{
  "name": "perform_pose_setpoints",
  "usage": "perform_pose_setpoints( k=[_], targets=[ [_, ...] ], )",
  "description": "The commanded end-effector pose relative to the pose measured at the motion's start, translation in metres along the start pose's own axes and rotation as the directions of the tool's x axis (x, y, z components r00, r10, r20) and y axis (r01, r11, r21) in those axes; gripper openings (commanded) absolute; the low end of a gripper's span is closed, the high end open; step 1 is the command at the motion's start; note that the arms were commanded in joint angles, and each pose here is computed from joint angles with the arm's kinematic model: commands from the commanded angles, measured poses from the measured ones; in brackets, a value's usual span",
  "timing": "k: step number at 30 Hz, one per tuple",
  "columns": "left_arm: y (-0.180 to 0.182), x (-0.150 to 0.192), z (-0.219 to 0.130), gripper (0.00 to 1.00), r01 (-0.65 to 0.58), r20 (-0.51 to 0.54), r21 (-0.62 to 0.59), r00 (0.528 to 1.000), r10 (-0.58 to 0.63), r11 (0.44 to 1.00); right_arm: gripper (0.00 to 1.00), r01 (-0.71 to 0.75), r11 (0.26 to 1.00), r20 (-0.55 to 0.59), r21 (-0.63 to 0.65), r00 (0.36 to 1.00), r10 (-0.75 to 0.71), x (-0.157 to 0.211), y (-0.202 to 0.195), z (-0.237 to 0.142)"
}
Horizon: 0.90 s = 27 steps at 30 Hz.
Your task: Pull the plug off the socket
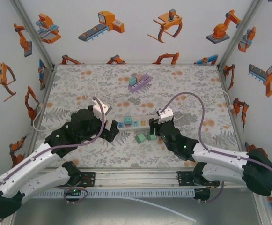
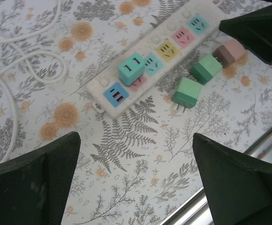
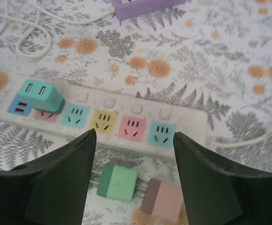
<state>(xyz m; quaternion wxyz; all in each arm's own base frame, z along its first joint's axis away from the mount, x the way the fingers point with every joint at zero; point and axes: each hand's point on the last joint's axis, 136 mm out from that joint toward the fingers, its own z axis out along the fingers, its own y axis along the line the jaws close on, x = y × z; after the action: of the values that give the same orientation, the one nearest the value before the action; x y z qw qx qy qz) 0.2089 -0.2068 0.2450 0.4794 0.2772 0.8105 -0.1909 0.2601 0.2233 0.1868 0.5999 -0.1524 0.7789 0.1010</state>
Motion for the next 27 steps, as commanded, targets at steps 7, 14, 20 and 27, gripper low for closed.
perform_pose_setpoints(
  k=[7,14,20,27],
  targets=[
    [0.055,0.000,0.001,0.97,0.173,0.075,-0.290,0.985,-0.158,0.941,0.71,0.414,0.886,0.193,-0.210,0.906,-0.377,-0.048,0.030,0.026],
    [0.091,0.012,0.013,0.97,0.325,0.091,-0.388,0.945,-0.315,0.862,0.77,0.555,0.729,0.228,-0.401,0.831,-0.507,-0.040,0.051,0.041],
    [0.106,0.018,0.033,0.97,0.412,0.104,-0.384,0.908,-0.405,0.826,0.78,0.611,0.531,0.280,-0.588,0.769,-0.574,-0.024,0.076,0.042],
    [0.119,0.036,0.065,0.97,0.498,0.063,-0.382,0.854,-0.516,0.778,0.78,0.546,0.327,0.292,-0.771,0.760,-0.580,-0.008,0.106,0.045]
  ],
)
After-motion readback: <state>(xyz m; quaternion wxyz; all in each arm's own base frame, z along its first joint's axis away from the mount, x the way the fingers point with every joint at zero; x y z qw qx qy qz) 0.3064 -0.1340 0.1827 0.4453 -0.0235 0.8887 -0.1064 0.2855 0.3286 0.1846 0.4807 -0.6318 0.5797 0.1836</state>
